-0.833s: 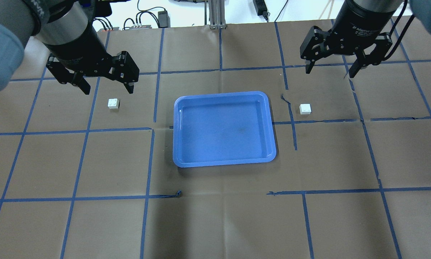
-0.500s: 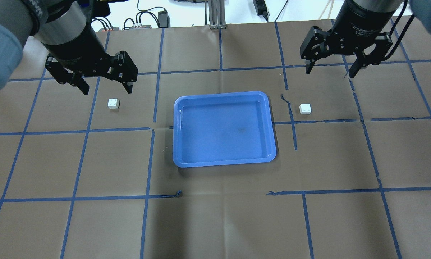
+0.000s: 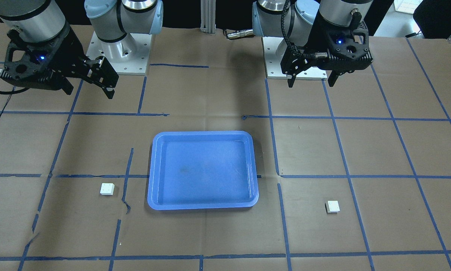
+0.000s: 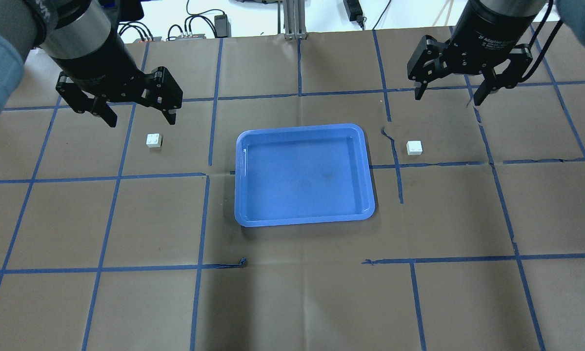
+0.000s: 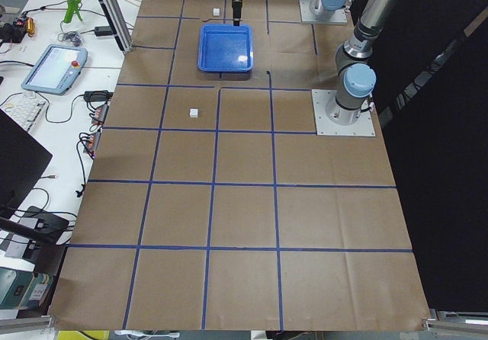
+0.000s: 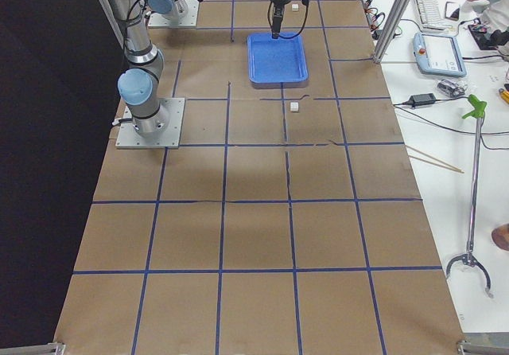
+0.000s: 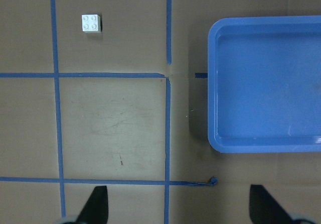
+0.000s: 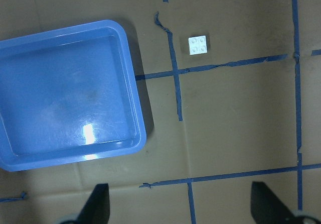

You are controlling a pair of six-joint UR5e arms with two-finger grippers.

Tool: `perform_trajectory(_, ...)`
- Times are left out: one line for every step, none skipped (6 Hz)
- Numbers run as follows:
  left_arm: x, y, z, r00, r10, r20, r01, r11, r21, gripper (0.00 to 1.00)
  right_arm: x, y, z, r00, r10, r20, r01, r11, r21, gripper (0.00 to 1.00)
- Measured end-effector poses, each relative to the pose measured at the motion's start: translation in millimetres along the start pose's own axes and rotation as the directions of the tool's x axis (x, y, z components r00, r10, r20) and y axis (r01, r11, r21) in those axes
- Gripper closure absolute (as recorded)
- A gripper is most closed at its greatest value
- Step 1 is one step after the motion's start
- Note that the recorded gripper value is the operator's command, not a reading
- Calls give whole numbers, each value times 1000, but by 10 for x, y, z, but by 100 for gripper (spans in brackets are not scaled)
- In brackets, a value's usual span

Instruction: Assemble white blocks and place on blue tray

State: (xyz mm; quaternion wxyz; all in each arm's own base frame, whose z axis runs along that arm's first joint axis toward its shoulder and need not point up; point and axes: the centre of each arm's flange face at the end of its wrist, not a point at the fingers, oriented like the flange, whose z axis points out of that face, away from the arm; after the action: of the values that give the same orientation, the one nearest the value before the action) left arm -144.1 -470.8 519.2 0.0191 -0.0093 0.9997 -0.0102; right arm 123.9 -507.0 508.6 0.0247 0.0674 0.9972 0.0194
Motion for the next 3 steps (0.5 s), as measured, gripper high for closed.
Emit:
perform_trajectory(-54,6,41,1000,-2,9,2,1000,-13,1,0,0,0,1000,0,0,0,1000,0,0)
perform_trajectory(-237,-67,161,1000,-28,10,28,999,-37,1,1,1,1,1000,0,-1,0,1000,0,0)
perform_trajectory(-560,-331,446,998,-56,7,57,996,-76,1,0,1,0,1000,0,0,0,1000,-1,0)
